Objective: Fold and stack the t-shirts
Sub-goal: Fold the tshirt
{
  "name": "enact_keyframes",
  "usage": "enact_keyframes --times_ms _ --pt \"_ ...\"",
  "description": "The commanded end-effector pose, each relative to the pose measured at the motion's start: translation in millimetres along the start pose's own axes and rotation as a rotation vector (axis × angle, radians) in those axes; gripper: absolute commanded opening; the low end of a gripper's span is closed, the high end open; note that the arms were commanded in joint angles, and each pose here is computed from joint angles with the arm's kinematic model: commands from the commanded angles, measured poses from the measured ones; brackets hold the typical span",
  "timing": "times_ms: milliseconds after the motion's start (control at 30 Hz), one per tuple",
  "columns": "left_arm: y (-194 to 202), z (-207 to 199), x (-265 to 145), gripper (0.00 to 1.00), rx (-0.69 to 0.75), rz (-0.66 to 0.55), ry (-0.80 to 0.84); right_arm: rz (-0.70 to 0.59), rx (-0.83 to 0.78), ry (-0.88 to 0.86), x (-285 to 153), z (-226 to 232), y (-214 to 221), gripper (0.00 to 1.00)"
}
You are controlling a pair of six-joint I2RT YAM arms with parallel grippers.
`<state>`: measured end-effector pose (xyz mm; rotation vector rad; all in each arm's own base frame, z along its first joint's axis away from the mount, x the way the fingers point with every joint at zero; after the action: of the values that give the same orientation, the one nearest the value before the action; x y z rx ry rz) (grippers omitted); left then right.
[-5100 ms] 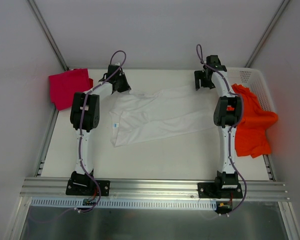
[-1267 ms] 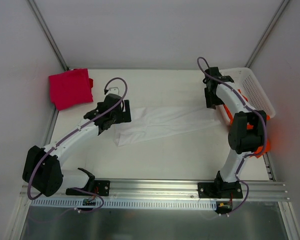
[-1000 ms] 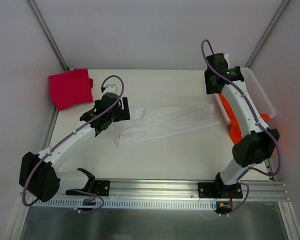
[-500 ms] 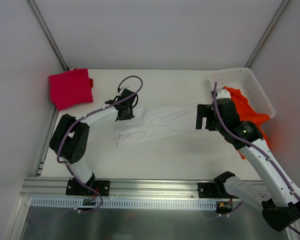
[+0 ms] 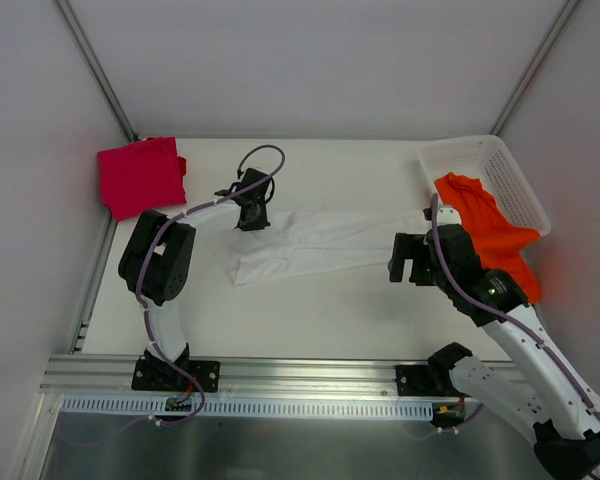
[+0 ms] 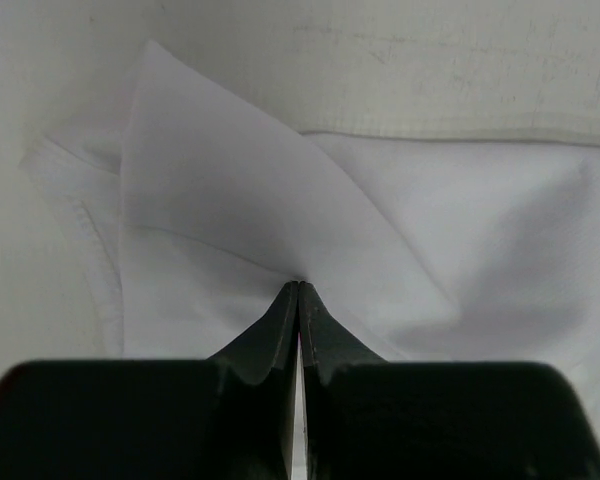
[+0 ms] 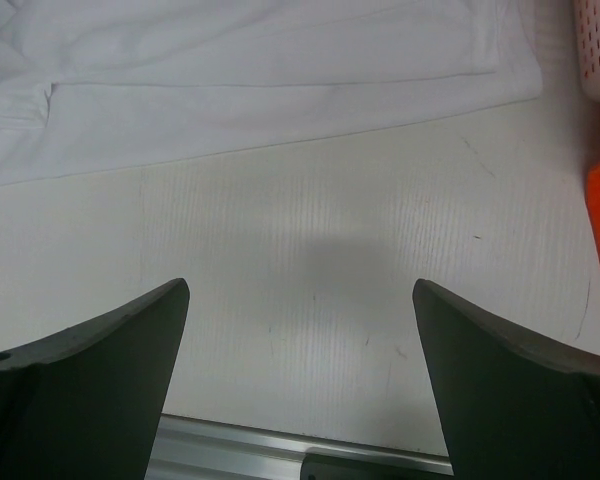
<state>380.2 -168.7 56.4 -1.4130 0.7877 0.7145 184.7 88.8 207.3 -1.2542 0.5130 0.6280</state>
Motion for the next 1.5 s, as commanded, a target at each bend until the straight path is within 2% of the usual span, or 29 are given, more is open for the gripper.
enact_keyframes --times_ms 0,100,133,200,233,267,333,467,567,700,767,800,833,867,900,933,1000,1033,1067,1100,1133,1167,1200,1233,1267,1300,1333,1400,1467 --pt "-26 23 10 0.0 0.0 -0.027 -0.05 -0.012 0.005 0.024 -7 -9 5 0.99" --pt "-52 39 21 0.0 -0.018 -0.031 -0.023 0.004 -0.007 0.046 -9 -17 14 0.99" --pt "-72 41 18 0.0 -0.023 -0.058 -0.017 0.0 -0.009 0.049 -10 -19 15 1.0" --pt "-81 51 33 0.0 -0.02 -0.037 -0.016 0.011 -0.015 0.068 -10 -25 22 0.99" --pt "-104 49 30 0.0 -0.022 -0.07 -0.004 -0.001 -0.012 0.073 -12 -28 22 0.99" --pt "-101 50 46 0.0 -0.016 -0.041 -0.004 -0.003 -0.009 0.078 -13 -30 24 0.99" --pt "-124 47 49 0.0 -0.014 -0.061 0.024 -0.006 -0.005 0.083 -16 -33 26 0.99" --pt "-136 39 82 0.0 -0.018 -0.043 0.06 -0.044 0.015 0.074 -22 -35 23 0.99" --pt "-170 35 95 0.0 -0.021 -0.114 0.097 -0.042 0.009 0.081 -22 -35 22 0.99" --pt "-226 39 105 0.06 -0.041 -0.27 0.114 -0.042 0.004 0.1 -18 -36 20 0.99" --pt "-263 47 103 0.25 -0.051 -0.402 0.108 -0.042 0.007 0.104 -14 -35 20 1.0" --pt "-274 51 101 0.41 -0.064 -0.444 0.103 -0.042 0.008 0.103 -12 -34 20 0.99" --pt "-285 60 92 0.8 -0.105 -0.478 0.104 -0.037 0.007 0.105 -9 -34 22 0.99" --pt "-292 62 82 0.94 -0.129 -0.502 0.13 -0.044 0.015 0.101 -7 -33 20 0.99" --pt "-293 61 77 0.99 -0.149 -0.508 0.178 -0.031 0.019 0.095 -2 -30 22 0.99" --pt "-311 60 39 0.99 -0.178 -0.562 0.229 -0.021 0.023 0.083 3 -26 24 1.0" --pt "-314 49 9 0.99 -0.171 -0.572 0.296 0.001 0.032 0.048 12 -14 22 0.99" --pt "-328 46 -42 0.99 -0.164 -0.636 0.317 -0.009 0.048 0.026 15 -8 16 0.99" --pt "-327 36 -62 0.99 -0.155 -0.644 0.337 -0.005 0.054 0.014 17 -4 15 0.99" --pt "-310 33 -65 0.99 -0.155 -0.603 0.334 0.0 0.058 0.001 18 0 14 1.0" --pt "-313 31 -115 0.99 -0.148 -0.658 0.35 0.006 0.056 -0.002 21 3 14 0.99" --pt "-302 22 -126 0.99 -0.142 -0.646 0.363 -0.001 0.063 -0.01 22 6 12 0.99" --pt "-272 21 -113 0.99 -0.152 -0.565 0.351 -0.005 0.064 -0.013 22 7 12 0.99" --pt "-264 19 -143 0.99 -0.164 -0.586 0.366 -0.011 0.066 -0.017 21 7 12 0.99" --pt "-249 18 -143 0.99 -0.172 -0.559 0.359 -0.009 0.072 -0.02 22 8 13 0.99" --pt "-213 12 -123 0.99 -0.172 -0.465 0.348 -0.011 0.077 -0.024 21 8 14 0.99" --pt "-200 13 -135 0.99 -0.191 -0.462 0.342 -0.01 0.077 -0.028 21 8 15 0.99" --pt "-149 7 -117 0.99 -0.194 -0.351 0.329 -0.004 0.08 -0.028 18 6 20 0.99" --pt "-116 4 -104 0.99 -0.21 -0.273 0.32 -0.008 0.082 -0.022 13 2 22 0.99"
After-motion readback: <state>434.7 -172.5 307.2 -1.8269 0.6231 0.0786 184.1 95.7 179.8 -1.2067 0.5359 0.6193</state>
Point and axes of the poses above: each gripper's point midway between its finger pads, its own x axis out along the fingers, its own z axis along the line the jaws close on, y = z × x, the point moved 3 cm from there along -x, back along the fingers, and after that the axes turned 9 degrees about x, right-handed, at the moved point
